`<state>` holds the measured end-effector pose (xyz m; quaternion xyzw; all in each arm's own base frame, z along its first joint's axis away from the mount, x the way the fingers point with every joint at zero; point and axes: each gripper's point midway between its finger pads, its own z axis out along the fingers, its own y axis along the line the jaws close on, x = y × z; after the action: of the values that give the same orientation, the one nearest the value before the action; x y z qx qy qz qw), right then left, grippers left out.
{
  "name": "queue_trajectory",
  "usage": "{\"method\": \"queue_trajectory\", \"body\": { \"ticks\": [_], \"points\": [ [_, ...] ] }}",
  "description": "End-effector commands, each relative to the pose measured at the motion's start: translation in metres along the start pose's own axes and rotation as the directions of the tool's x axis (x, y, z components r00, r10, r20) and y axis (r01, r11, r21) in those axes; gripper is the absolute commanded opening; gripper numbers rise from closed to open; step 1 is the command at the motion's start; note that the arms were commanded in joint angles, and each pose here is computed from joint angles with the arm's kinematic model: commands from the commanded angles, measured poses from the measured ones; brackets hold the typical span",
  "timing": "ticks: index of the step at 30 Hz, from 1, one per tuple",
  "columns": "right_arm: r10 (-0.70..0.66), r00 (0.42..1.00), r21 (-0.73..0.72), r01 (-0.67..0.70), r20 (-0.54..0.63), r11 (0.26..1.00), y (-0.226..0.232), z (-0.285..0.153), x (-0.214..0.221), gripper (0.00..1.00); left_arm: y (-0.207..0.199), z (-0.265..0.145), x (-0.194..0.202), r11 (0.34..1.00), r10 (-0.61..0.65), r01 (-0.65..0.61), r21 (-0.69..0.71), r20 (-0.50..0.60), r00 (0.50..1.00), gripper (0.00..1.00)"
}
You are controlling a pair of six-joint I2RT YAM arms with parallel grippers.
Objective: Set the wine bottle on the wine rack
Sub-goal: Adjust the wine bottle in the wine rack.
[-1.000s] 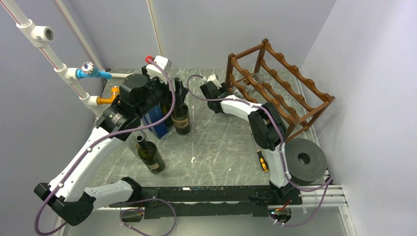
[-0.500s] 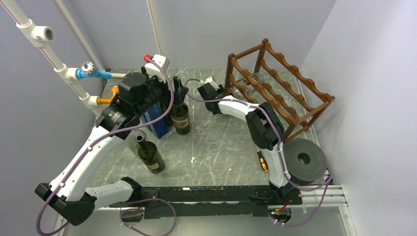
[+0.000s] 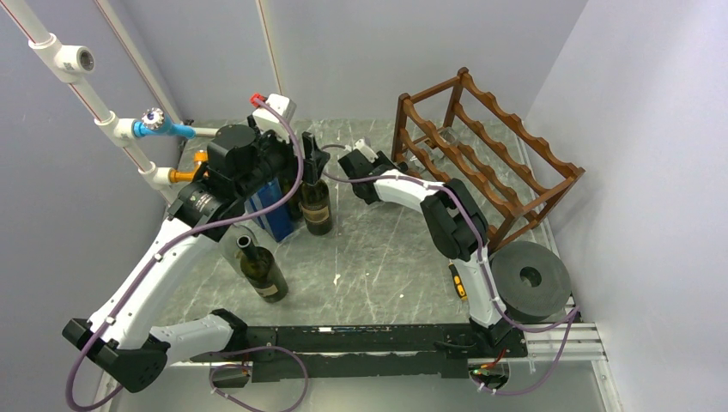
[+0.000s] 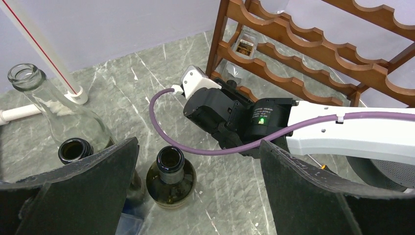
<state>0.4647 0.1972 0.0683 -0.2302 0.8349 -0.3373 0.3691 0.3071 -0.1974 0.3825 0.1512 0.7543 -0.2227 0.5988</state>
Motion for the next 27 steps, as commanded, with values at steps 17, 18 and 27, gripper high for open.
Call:
{"method": "queue_trajectory", "body": {
  "ticks": [17, 18, 27],
  "points": [
    [0.108, 0.992, -0.108, -0.101, 0.065, 0.989, -0.018, -0.041, -0.037, 0.58, -0.007, -0.004, -0.026, 0.999, -0.038, 0.036, 0.040, 0.059, 0.998, 0.99],
    [0.104, 0.992, -0.100, -0.098, 0.066, 0.990, -0.019, -0.041, -0.038, 0.58, -0.007, -0.004, -0.025, 0.999, -0.040, 0.038, 0.040, 0.058, 0.998, 0.99],
    [0.079, 0.994, -0.045, -0.075, 0.080, 0.996, -0.029, -0.036, -0.046, 0.55, -0.008, -0.002, -0.024, 0.998, -0.048, 0.045, 0.049, 0.050, 0.998, 0.99]
  ]
}}
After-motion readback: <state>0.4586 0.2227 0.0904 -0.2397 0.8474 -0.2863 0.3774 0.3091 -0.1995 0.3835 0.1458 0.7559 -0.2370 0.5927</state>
